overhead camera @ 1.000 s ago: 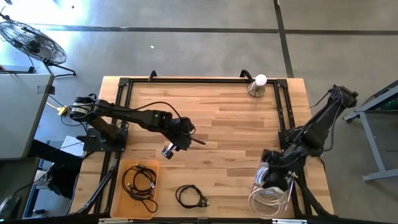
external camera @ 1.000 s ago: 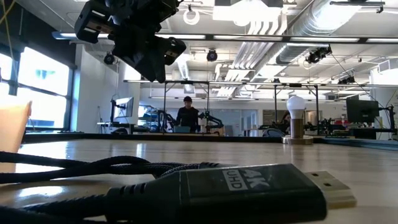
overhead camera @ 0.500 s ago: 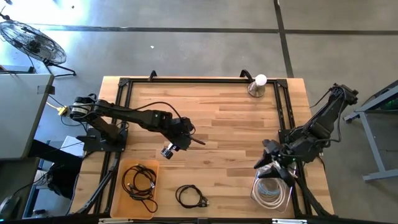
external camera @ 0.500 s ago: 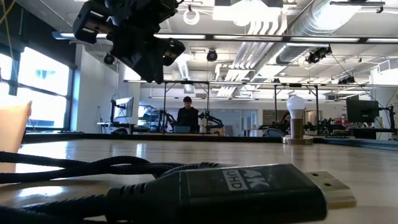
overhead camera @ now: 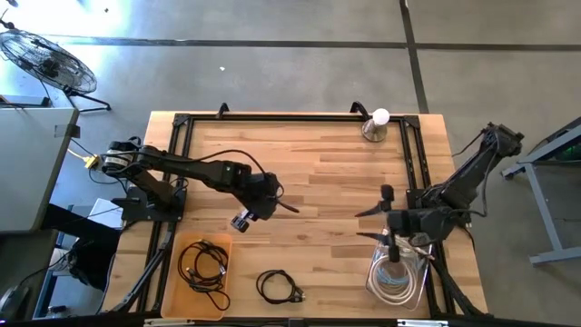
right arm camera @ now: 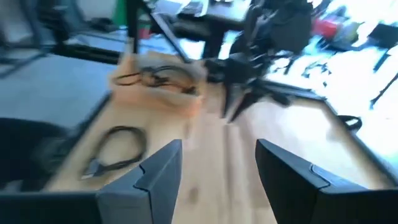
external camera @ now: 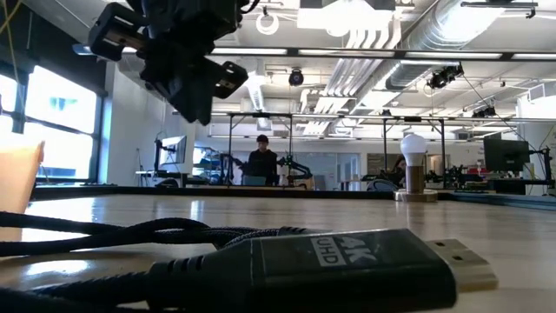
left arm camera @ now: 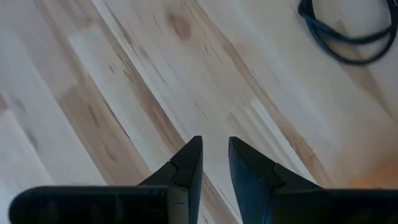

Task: Sort HDMI cables
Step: Put the black HDMI cable into the orange bin

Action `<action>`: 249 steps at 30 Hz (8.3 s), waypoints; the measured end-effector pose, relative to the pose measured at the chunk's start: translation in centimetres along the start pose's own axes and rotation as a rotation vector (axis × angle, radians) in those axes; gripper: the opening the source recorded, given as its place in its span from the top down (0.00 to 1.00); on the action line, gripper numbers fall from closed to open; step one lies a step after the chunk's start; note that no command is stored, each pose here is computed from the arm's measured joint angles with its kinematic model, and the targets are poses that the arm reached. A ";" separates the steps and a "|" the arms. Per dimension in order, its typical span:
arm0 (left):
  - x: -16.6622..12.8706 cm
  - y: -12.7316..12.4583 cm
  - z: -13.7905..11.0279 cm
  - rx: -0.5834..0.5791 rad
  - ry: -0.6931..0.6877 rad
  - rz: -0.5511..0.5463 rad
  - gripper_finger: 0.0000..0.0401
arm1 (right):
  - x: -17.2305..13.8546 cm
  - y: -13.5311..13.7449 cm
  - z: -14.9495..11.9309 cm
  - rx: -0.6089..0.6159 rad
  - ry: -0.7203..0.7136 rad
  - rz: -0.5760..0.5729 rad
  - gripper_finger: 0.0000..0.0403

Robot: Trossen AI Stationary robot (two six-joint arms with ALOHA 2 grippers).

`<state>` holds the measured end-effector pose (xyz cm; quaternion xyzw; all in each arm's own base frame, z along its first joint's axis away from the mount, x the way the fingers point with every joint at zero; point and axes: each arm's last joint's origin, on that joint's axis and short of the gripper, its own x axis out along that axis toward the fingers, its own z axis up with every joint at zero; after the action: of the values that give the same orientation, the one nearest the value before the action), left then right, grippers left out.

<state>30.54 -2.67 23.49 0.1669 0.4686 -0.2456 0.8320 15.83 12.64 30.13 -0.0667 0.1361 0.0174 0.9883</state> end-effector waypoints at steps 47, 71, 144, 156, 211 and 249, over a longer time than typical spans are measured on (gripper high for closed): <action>6.8 -9.0 4.0 -0.430 0.017 -0.113 0.82 | 6.0 0.2 -6.4 -0.267 -0.223 0.229 0.51; 6.8 -13.1 6.2 -0.172 -0.093 0.023 0.67 | 5.9 0.3 -6.2 -0.263 -0.236 0.237 0.51; 12.3 -9.9 5.2 -0.211 -0.071 -0.156 0.32 | 5.9 0.4 -6.1 -0.268 -0.255 0.277 0.51; 14.0 -10.0 5.3 -0.239 -0.094 -0.238 0.32 | 5.9 0.4 -6.1 -0.270 -0.255 0.277 0.51; 16.9 -9.1 5.6 -0.136 -0.262 -0.382 0.96 | 5.9 0.4 -6.2 -0.264 -0.250 0.282 0.51; 6.7 -6.4 9.9 -0.194 -0.002 -0.336 0.97 | 5.9 0.4 -6.4 -0.252 -0.221 0.281 0.51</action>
<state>36.77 -14.71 22.38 0.0053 0.5107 -0.3347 0.7919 19.80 12.25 22.35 -0.1678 0.0315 0.1789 0.9689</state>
